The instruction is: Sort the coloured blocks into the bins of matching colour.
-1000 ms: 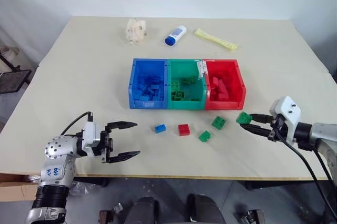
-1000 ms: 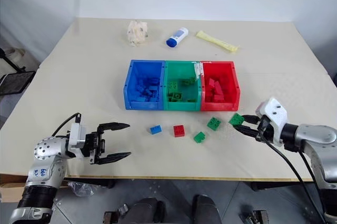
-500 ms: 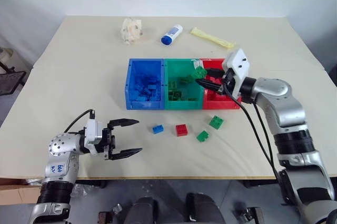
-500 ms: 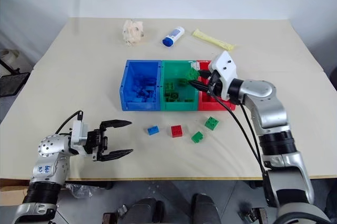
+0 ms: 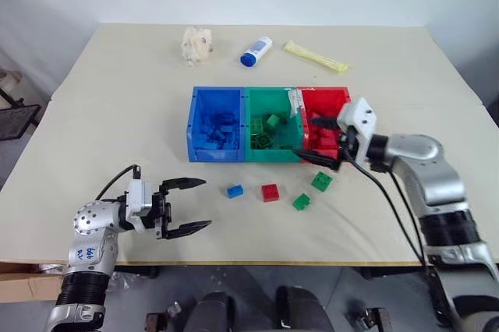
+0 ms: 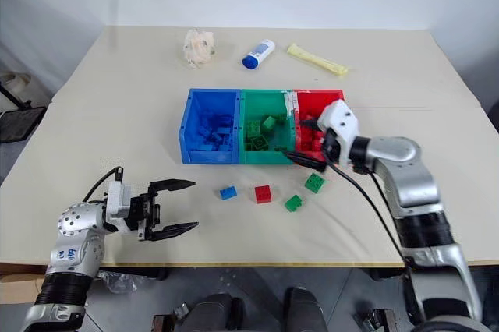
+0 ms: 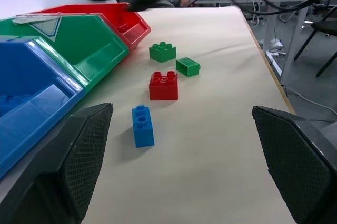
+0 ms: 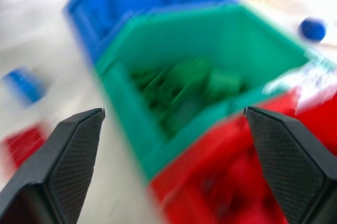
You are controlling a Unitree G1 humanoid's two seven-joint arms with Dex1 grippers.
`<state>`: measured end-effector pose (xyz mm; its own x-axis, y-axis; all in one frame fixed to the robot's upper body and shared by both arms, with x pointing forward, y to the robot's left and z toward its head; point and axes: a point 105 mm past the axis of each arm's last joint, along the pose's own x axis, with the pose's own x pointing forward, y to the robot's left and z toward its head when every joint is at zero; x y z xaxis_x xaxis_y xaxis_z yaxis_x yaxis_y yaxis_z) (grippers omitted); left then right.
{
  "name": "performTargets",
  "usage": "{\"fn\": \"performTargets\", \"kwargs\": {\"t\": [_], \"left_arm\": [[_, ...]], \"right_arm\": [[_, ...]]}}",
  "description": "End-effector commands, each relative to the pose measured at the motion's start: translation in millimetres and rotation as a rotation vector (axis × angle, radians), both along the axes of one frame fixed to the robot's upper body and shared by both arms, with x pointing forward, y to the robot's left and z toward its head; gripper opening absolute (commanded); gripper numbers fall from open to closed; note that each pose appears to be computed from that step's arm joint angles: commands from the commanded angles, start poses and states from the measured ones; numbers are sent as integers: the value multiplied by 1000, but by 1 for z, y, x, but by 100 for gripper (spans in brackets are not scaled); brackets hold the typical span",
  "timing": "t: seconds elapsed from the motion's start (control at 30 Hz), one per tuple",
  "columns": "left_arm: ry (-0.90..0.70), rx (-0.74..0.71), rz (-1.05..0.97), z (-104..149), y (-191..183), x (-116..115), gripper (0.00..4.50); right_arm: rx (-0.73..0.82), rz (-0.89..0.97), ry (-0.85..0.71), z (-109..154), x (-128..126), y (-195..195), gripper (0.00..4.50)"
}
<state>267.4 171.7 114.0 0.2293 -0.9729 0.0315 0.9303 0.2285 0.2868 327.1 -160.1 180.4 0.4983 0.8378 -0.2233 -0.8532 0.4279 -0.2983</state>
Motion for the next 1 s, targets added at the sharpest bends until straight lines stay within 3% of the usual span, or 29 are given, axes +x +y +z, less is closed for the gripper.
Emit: {"fn": "performTargets", "kwargs": {"t": [0.03,0.33,0.47,0.8,1.0], "left_arm": [[-21,-1,-1,4,3,3,450],[-17,22,-7,6,12,8,450],[-19,32,-6,8,16,10,450],[-31,32,-24,10,13,8,450],[-32,32,-26,9,11,4,450]], "right_arm": [[-7,37,-4,11,-30,-19,444],[-120,-175,162,-15,-87,-95,444],[-134,-230,179,-15,-97,-107,444],[-63,-207,150,-19,-76,-77,444],[2,-246,127,-33,-42,-53,444]]}}
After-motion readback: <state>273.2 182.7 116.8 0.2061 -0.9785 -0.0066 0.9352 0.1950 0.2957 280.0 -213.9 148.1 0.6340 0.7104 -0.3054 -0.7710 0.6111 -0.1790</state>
